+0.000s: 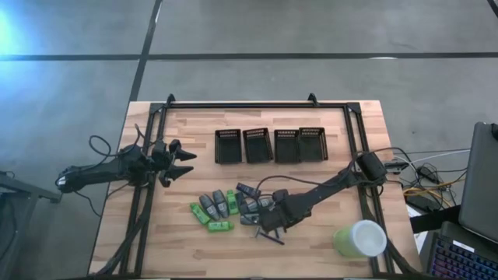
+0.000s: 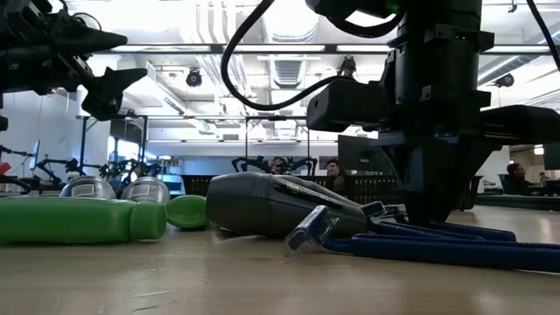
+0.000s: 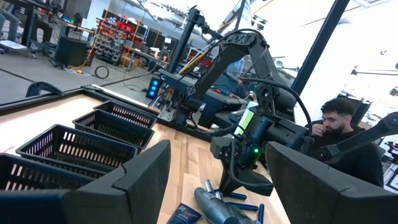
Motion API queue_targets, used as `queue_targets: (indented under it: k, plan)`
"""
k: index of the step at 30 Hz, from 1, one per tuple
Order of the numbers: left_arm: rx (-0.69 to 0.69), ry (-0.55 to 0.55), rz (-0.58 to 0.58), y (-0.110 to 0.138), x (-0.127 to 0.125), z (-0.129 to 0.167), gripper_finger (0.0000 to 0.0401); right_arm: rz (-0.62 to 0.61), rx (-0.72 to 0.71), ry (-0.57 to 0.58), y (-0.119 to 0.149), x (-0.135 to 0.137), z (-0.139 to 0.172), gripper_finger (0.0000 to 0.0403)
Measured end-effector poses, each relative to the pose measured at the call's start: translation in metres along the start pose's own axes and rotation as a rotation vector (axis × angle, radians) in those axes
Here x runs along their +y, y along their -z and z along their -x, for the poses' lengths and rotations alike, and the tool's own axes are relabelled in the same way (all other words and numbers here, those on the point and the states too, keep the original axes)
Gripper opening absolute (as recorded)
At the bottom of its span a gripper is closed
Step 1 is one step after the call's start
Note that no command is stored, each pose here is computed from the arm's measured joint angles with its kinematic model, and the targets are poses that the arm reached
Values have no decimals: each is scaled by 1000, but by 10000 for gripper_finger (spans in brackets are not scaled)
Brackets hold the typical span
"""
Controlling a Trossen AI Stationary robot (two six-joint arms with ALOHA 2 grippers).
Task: Pick & Place Travel size toiletries
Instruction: Put the razor into the right black basket
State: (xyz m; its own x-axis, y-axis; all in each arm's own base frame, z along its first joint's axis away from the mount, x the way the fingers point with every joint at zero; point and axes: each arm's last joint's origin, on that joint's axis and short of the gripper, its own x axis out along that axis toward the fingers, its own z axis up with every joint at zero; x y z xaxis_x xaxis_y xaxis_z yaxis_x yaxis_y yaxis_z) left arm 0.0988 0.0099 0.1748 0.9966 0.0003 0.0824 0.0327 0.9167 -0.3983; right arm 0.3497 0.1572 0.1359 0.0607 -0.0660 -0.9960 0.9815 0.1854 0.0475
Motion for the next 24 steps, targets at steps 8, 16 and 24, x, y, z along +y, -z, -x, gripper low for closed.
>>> queue_targets:
  k: [8, 16, 24]
  plan:
    - [0, 0, 0, 0, 0, 0, 268, -22, 2, -24, -1, -3, 13, 25]
    - [-1, 0, 0, 0, 0, 0, 268, -52, -34, -15, -4, -14, 38, 25]
    - [0, 0, 0, 0, 0, 0, 268, -64, -78, -57, -9, -22, 58, 25]
